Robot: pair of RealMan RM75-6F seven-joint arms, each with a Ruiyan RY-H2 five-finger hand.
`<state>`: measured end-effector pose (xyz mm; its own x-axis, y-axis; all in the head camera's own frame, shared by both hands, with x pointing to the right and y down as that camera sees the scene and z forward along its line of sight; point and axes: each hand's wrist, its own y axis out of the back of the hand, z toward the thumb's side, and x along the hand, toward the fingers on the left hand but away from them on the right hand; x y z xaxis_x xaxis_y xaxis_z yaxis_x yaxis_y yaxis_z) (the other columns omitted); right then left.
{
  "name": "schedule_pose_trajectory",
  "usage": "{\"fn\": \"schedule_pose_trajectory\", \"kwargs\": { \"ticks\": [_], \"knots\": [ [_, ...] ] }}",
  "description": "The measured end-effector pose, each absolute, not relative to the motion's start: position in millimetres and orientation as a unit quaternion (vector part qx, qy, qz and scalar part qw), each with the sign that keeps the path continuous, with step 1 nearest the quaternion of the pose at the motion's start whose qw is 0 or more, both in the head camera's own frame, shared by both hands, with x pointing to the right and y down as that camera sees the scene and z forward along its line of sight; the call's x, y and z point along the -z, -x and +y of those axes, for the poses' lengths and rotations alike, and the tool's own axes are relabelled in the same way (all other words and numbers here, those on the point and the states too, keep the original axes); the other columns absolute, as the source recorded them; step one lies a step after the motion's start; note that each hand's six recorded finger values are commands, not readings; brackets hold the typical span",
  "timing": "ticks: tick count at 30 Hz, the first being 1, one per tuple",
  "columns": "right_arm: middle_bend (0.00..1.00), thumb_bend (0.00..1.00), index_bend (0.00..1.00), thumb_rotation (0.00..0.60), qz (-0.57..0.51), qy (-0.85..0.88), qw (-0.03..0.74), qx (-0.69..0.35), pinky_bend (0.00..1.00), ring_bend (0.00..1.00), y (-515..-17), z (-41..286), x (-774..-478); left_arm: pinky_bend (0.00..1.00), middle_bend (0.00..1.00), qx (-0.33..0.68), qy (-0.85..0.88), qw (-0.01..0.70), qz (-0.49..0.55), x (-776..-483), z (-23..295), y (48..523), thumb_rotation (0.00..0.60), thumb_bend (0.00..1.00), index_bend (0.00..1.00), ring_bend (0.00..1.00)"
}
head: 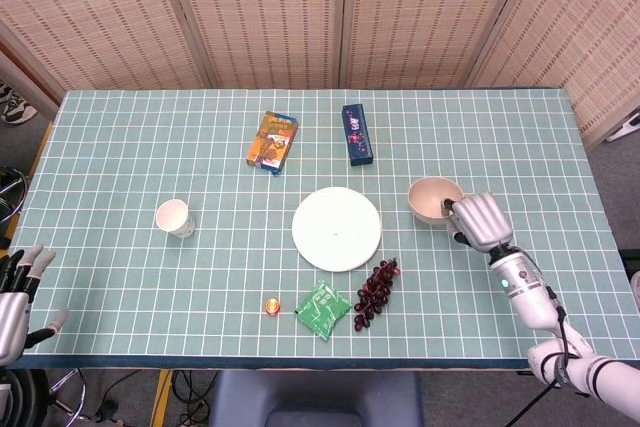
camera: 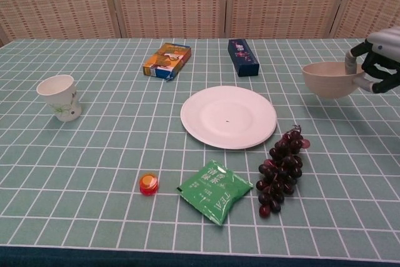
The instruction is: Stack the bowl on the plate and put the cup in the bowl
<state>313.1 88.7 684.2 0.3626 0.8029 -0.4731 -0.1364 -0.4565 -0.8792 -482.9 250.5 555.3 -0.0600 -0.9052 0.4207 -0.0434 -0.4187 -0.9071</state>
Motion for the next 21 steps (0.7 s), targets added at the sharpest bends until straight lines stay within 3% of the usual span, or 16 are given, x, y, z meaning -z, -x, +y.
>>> {"fn": "schedule_pose_trajectory", "kwargs": {
  "ticks": [9, 21],
  "knots": [
    [0.86, 0.49, 0.64, 0.6, -0.226, 0.719, 0.497, -0.431, 1.0, 0.95, -230.3, 71.5, -670.3, 0.01, 0.05, 0.607, 0.584, 0.354, 0.407, -554.6, 252.7, 485.6, 0.6, 0.26, 0.1, 0.03],
    [0.85, 0.49, 0.64, 0.6, -0.167, 0.751, 0.508, -0.388, 1.0, 0.95, -144.0, 80.0, -696.9, 0.01, 0.05, 0.616, 0.576, 0.347, 0.41, -553.7, 259.1, 495.6, 0.6, 0.26, 0.1, 0.03]
  ]
}}
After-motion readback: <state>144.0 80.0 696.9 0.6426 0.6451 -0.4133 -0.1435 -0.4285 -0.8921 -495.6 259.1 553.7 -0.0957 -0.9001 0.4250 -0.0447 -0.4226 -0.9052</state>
